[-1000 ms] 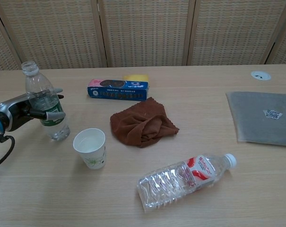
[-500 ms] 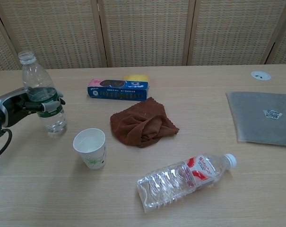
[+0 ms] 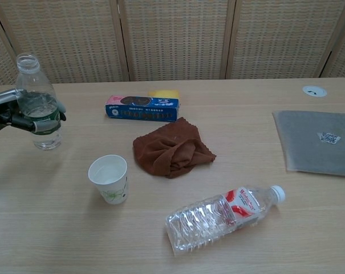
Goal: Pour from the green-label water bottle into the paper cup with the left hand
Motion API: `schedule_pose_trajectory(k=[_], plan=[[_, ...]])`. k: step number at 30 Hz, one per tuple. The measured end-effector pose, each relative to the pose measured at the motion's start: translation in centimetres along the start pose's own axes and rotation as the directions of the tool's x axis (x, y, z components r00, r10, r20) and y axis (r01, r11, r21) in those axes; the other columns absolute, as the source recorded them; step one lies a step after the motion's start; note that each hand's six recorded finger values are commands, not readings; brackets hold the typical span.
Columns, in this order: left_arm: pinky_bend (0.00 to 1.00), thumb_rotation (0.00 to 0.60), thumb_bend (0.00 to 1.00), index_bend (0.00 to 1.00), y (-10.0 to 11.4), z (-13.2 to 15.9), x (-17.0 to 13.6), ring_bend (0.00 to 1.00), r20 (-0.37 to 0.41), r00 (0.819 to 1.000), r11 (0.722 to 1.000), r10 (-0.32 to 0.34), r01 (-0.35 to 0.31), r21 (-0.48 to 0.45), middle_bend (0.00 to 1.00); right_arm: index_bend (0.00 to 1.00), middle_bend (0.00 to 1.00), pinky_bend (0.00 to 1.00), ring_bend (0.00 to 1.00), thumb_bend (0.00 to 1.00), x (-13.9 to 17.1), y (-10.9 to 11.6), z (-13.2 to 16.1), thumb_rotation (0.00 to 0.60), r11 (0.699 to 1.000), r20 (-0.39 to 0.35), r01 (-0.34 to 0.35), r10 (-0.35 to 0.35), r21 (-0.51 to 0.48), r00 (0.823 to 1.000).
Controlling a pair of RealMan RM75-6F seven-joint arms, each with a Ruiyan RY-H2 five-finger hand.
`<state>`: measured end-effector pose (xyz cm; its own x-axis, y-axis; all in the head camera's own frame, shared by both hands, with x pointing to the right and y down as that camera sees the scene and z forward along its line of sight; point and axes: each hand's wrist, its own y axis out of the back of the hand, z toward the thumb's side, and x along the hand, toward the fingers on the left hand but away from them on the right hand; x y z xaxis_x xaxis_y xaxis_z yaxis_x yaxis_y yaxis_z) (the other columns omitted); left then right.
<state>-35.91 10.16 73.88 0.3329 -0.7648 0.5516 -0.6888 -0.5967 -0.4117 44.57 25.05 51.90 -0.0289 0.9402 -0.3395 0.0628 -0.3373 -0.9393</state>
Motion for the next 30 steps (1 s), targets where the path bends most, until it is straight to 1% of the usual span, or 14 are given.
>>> schedule_pose_trajectory(k=[3,6,7,9,12,13,16,17,18,19,22,28,30], plan=[[0.29,0.6,0.56,0.59,0.6,0.4,-0.6,0.3,0.013,1.0,0.995,-0.018,0.016,0.096,0.48,0.0,0.0,0.0,0.0,0.0,0.1,0.1,0.1,0.6,1.0,-0.003,0.003,-0.003,-0.003,1.0],[0.29,0.6,0.56,0.59,1.3,0.7,-1.2,0.3,0.02,0.999,0.976,-0.038,0.032,0.216,0.48,0.0,0.0,0.0,0.0,0.0,0.2,0.3,0.1,0.6,1.0,-0.006,0.006,-0.006,-0.009,1.0],[0.29,0.6,0.56,0.59,1.5,0.8,-1.4,0.3,0.02,0.999,0.963,-0.045,0.038,0.267,0.48,0.0,0.0,0.0,0.0,0.0,0.2,0.3,0.2,0.6,1.0,-0.007,0.006,-0.006,-0.01,1.0],[0.29,0.6,0.57,0.59,1.8,1.1,-1.8,0.3,0.018,0.998,0.939,-0.058,0.048,0.34,0.48,0.0,0.0,0.0,0.0,0.0,0.3,0.3,0.2,0.6,1.0,-0.008,0.006,-0.006,-0.011,1.0],[0.29,0.6,0.57,0.59,2.1,1.5,-2.4,0.3,0.01,0.997,0.89,-0.077,0.065,0.451,0.48,0.0,0.0,0.0,0.0,0.0,0.3,0.3,0.2,0.6,1.0,-0.01,0.005,-0.006,-0.013,1.0],[0.29,0.6,0.57,0.59,2.1,1.7,-2.6,0.3,0.006,0.996,0.869,-0.084,0.07,0.49,0.48,0.0,0.0,0.0,0.0,0.0,0.3,0.3,0.2,0.6,1.0,-0.01,0.005,-0.005,-0.013,1.0],[0.29,0.6,0.57,0.59,2.1,2.1,-3.0,0.3,-0.005,0.995,0.82,-0.101,0.086,0.567,0.48,0.0,0.0,0.0,0.0,0.0,0.3,0.3,0.2,0.6,1.0,-0.01,0.005,-0.005,-0.013,1.0],[0.29,0.6,0.57,0.59,2.1,2.3,-3.1,0.3,-0.011,0.994,0.804,-0.106,0.093,0.588,0.48,0.0,0.0,0.0,0.0,0.0,0.3,0.3,0.2,0.6,1.0,-0.011,0.005,-0.005,-0.013,1.0],[0.29,0.6,0.57,0.59,2.0,2.3,-3.2,0.3,-0.015,0.994,0.795,-0.109,0.096,0.598,0.48,0.0,0.0,0.0,0.0,0.0,0.3,0.3,0.2,0.6,1.0,-0.012,0.005,-0.005,-0.013,1.0],[0.29,0.6,0.57,0.59,1.9,2.4,-3.2,0.3,-0.021,0.993,0.778,-0.115,0.103,0.619,0.48,0.0,0.0,0.0,0.0,0.0,0.3,0.3,0.3,0.6,1.0,-0.013,0.005,-0.005,-0.012,1.0],[0.29,0.6,0.57,0.59,1.5,2.5,-3.3,0.3,-0.039,0.992,0.738,-0.121,0.116,0.664,0.48,0.0,0.0,0.0,0.0,0.0,0.3,0.3,0.3,0.6,1.0,-0.013,0.005,-0.005,-0.012,1.0],[0.29,0.6,0.57,0.59,0.6,2.7,-2.9,0.3,-0.079,0.989,0.675,-0.125,0.143,0.724,0.48,0.0,0.0,0.0,0.0,0.0,0.3,0.3,0.3,0.6,1.0,-0.013,0.002,-0.002,-0.012,1.0],[0.29,0.6,0.57,0.59,0.3,2.7,-2.6,0.3,-0.089,0.988,0.659,-0.127,0.151,0.737,0.48,0.0,0.0,0.0,0.0,0.0,0.3,0.3,0.3,0.6,1.0,-0.013,0.003,-0.003,-0.013,1.0]])
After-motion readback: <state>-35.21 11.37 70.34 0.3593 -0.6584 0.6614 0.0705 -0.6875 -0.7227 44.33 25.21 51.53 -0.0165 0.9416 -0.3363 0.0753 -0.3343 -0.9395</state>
